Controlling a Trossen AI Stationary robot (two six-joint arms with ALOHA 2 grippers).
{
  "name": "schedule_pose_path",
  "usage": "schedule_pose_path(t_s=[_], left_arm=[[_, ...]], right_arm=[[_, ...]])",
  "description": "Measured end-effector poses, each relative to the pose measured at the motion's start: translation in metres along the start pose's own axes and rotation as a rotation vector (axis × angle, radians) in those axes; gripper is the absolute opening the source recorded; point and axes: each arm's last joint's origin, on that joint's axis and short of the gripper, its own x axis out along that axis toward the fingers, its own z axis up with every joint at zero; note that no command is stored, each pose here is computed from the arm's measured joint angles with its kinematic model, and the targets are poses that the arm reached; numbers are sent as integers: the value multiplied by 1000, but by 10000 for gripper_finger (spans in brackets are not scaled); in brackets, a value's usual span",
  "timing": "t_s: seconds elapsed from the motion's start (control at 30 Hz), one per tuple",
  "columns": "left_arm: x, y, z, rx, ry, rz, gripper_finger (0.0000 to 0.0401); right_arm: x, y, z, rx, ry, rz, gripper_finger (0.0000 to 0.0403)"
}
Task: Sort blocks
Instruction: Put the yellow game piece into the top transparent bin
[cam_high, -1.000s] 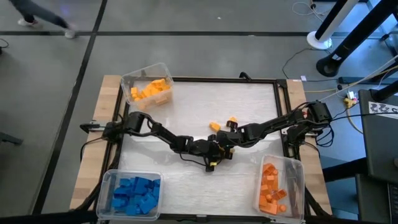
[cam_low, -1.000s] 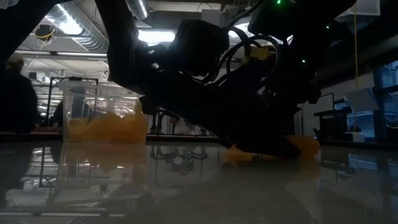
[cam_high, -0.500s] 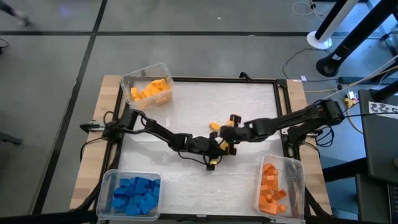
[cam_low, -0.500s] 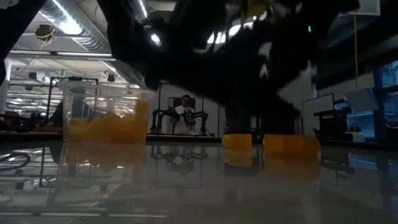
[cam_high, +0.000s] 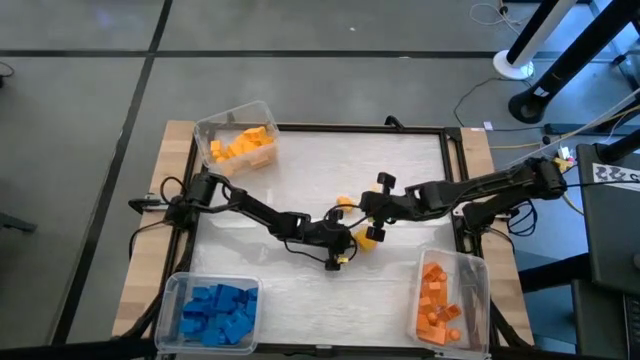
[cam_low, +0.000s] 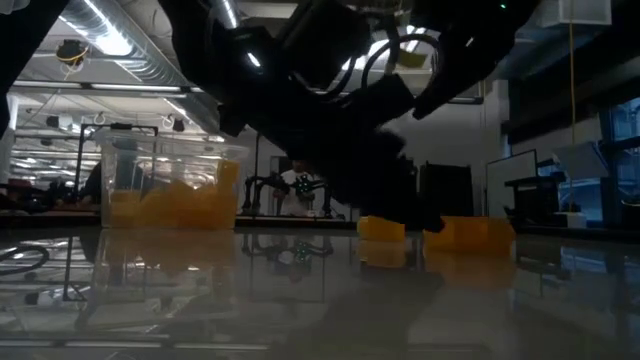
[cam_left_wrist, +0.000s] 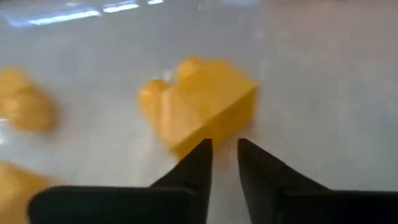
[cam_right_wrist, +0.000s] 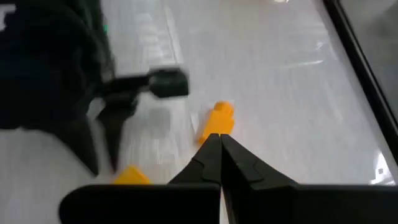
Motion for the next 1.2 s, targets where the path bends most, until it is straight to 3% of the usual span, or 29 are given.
schedule_pose_path(t_s=[0.13,0.3,0.6,1.03,1.2], left_arm=[[-1,0,-2,137,28,95,114],[-2,-9,-1,367,29,84,159],[-4,-14,4,592,4,125,161],[7,13,0,653,10,208,157],[8,14,2,646,-51,172,157]], right_arm=[[0,0,-1,-1,5,3,1],[0,0,-1,-2,5,-4,1],[0,0,-1,-4,4,-12,1],[0,-1,-1,-5,2,-23,1],[0,-1,-1,-5,1,-32,1]])
